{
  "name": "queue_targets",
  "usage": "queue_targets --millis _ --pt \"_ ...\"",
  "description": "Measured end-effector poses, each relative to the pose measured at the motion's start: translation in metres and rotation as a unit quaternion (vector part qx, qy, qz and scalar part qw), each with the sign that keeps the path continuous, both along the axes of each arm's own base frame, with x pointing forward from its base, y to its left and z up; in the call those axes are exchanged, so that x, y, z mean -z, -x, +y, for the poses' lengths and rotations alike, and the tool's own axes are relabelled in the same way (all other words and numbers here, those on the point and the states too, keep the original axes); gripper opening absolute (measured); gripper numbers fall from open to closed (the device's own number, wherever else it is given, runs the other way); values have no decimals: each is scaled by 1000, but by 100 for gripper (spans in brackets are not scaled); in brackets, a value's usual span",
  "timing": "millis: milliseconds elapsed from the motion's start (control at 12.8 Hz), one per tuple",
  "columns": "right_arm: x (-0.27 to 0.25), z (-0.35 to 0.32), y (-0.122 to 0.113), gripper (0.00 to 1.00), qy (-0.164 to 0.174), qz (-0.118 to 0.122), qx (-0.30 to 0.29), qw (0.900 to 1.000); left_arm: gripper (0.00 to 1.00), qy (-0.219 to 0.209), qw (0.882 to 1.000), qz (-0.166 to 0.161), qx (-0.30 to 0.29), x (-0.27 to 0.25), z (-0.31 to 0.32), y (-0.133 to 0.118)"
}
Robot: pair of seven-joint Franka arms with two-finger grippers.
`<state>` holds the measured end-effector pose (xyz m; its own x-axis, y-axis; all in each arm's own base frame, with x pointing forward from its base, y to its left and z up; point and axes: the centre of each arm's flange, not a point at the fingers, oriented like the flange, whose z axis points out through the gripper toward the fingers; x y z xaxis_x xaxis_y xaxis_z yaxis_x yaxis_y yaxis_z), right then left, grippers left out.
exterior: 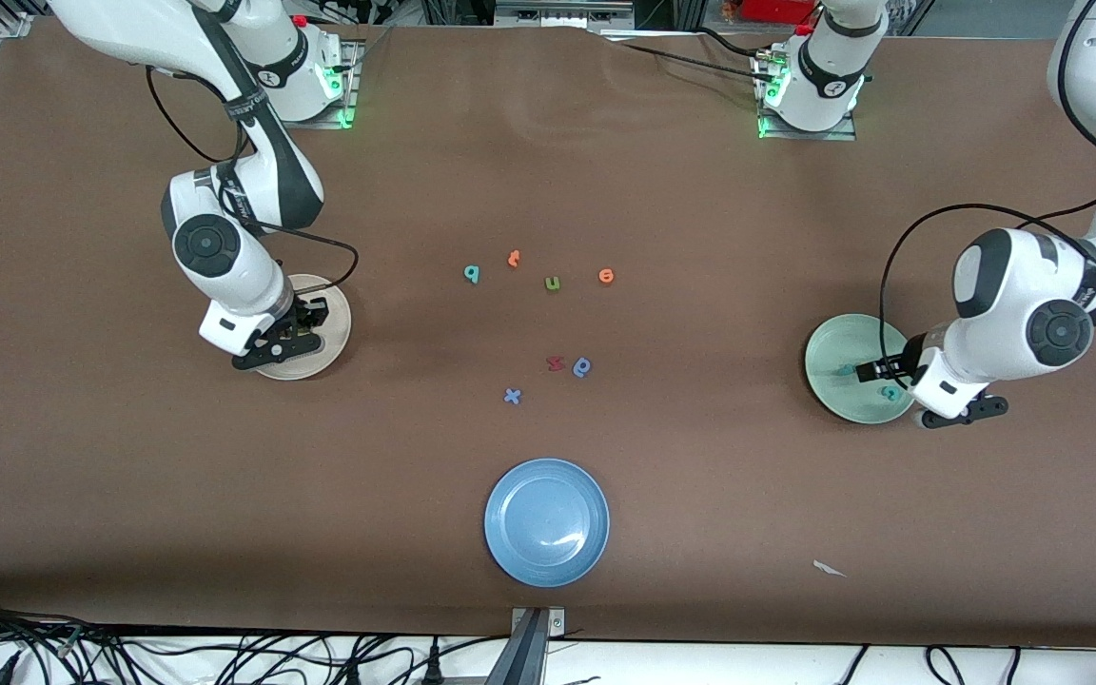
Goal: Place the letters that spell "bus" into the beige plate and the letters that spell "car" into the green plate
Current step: 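Drop the yellow o on the green plate while the right gripper drops s on cream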
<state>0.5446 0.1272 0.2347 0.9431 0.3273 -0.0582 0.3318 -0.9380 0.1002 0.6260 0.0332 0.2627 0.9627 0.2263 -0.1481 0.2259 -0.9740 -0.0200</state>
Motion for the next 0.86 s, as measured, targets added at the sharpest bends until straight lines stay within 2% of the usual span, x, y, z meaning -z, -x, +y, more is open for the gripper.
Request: queue_targets --millis 78,157,392,470,627,862 --pt "6 -2 5 41 -3 -1 0 1000 100 -4 1000 -2 -1 -13 1 -5" --pt "9 -2 8 49 -3 -1 -1 1000 100 -7 1000 -5 -1 -28 1 -10" --pt "7 -3 8 82 -5 -4 6 1000 100 -12 1000 -21 -2 -75 -1 -27" --pt "6 -2 8 86 -6 -7 18 1000 100 -13 1000 -27 -3 -92 -1 -33" --pt "5 15 12 86 -10 -11 51 999 100 -16 999 -42 -3 -129 -3 -41" --pt "2 76 32 86 -26 -17 107 994 100 -22 999 -50 -4 -178 -7 -44"
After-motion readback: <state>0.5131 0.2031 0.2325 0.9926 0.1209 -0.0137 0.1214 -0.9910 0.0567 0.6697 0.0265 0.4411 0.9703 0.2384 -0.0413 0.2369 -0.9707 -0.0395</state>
